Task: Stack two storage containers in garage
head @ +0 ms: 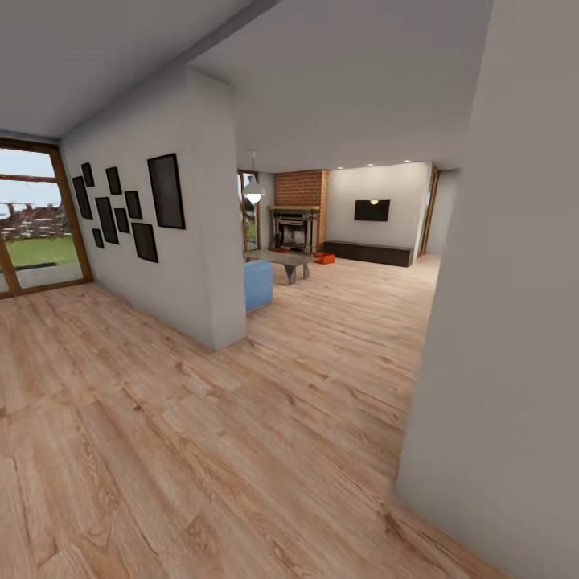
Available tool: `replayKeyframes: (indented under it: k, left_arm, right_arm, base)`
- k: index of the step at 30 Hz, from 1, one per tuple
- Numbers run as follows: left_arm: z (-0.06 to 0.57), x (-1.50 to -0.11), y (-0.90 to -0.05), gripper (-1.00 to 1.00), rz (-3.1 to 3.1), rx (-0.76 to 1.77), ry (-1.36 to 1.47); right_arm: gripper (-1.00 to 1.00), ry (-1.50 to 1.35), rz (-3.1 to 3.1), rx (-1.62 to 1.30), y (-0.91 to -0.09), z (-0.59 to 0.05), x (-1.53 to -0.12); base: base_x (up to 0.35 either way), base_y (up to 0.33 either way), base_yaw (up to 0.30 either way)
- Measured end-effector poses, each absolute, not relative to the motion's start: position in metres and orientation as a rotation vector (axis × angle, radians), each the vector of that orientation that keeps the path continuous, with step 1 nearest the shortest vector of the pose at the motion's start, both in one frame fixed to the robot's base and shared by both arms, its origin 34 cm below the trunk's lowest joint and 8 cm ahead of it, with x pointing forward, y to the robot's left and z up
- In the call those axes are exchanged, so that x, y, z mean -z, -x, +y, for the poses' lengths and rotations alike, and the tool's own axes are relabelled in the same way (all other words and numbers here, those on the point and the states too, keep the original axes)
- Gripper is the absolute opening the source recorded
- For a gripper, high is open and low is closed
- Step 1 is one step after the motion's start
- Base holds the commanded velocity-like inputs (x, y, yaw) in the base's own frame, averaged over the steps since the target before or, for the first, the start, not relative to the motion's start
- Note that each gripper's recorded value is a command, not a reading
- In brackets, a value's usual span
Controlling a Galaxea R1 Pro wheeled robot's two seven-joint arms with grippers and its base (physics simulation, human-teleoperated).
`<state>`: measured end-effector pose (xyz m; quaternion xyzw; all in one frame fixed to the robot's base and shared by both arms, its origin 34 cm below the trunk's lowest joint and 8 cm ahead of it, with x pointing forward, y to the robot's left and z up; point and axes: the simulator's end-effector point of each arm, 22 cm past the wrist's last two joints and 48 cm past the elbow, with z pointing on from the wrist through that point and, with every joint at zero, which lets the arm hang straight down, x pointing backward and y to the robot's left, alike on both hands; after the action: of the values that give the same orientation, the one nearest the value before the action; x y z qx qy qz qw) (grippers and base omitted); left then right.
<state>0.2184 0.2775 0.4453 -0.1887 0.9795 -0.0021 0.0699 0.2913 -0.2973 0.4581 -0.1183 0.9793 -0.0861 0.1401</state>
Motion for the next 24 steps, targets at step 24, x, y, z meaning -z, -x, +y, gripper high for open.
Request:
replayKeyframes:
  k: [24]
  left_arm:
    - [0.2774, -0.4453, -0.2182, 1.00, 2.948, 0.006, 0.568]
  right_arm:
    - [1.00, 0.340, 2.831, 0.250, -0.2909, -0.2976, -0.4580]
  base:
    - [0.324, 0.000, 0.177]
